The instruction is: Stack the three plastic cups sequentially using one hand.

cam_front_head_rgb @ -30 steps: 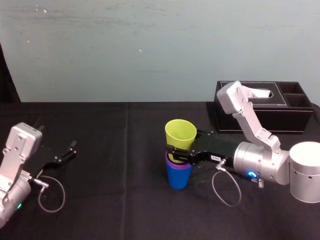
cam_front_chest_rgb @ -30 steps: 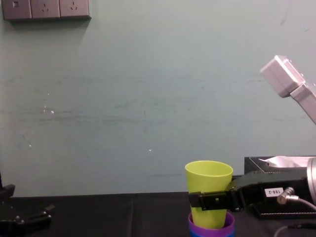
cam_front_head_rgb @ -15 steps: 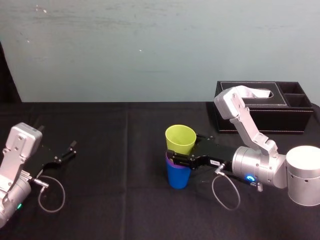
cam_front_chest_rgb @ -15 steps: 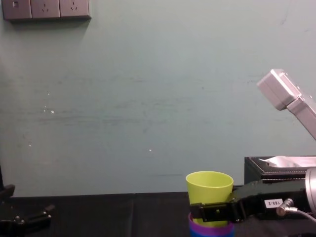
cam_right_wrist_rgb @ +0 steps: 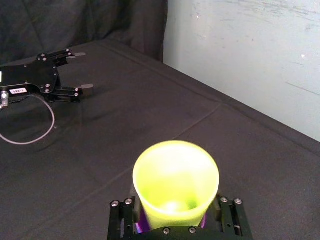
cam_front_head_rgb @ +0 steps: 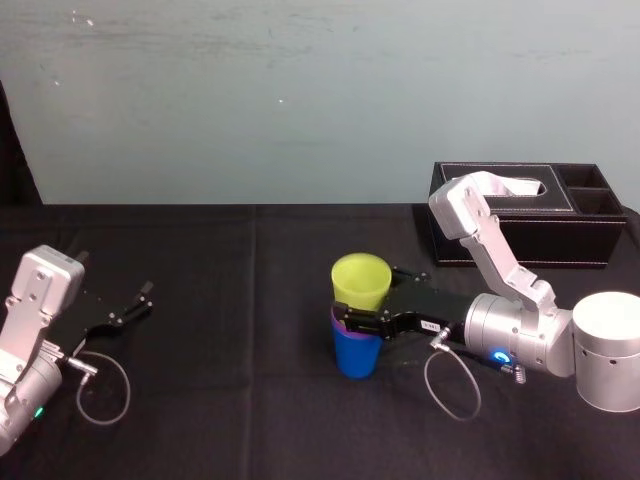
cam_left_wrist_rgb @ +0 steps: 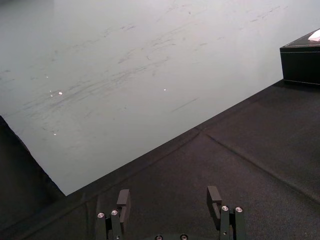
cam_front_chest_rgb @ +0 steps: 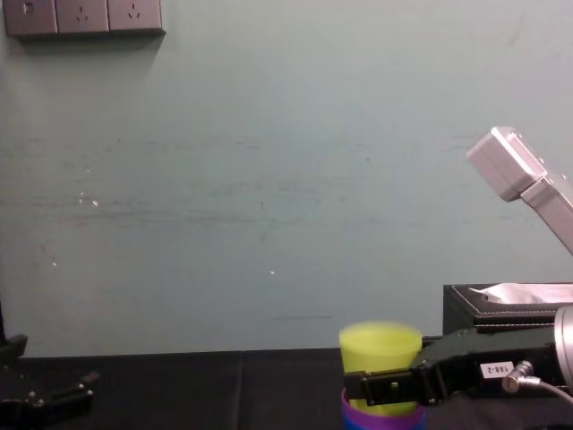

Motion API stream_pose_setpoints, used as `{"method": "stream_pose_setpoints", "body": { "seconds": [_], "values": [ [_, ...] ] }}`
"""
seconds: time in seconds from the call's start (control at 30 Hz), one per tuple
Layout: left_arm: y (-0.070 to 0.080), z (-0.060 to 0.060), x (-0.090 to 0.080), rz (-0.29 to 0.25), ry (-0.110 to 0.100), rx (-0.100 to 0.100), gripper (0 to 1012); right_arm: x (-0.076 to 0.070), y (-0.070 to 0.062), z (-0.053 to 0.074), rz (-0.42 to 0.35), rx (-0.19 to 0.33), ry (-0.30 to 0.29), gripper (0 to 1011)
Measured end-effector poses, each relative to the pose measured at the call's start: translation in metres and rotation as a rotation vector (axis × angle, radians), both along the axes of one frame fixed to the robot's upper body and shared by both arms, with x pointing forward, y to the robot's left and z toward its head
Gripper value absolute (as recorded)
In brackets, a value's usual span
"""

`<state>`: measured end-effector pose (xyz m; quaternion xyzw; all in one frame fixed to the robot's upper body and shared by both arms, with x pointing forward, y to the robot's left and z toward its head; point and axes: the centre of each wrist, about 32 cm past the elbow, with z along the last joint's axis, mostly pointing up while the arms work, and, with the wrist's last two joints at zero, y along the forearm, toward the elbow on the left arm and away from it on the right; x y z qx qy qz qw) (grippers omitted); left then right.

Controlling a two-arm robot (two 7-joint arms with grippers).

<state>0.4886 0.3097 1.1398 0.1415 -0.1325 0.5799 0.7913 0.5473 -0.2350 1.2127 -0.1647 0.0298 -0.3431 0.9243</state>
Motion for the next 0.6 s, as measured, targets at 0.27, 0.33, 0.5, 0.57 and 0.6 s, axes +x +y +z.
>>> {"method": "stream_pose_setpoints", "body": {
  "seconds": [0.27,0.33,0.5,0.57,0.6],
  "values": [
    [0.000,0.000,0.000,0.000,0.000,0.000,1000,0.000,0.000,0.000,0.000,0.000,0.000,998],
    [0.000,0.000,0.000,0.000,0.000,0.000,1000,0.000,0.000,0.000,0.000,0.000,0.000,1000],
    [0.000,0.000,0.000,0.000,0.000,0.000,1000,-0.006,-0.002,0.004,0.007,0.028,-0.057,1000],
    [0.000,0.000,0.000,0.000,0.000,0.000,1000,-0.011,-0.004,0.006,-0.003,0.052,-0.088,1000],
    [0.000,0.000,0.000,0.000,0.000,0.000,1000,-0.012,-0.005,0.006,-0.010,0.060,-0.097,1000]
  ]
}}
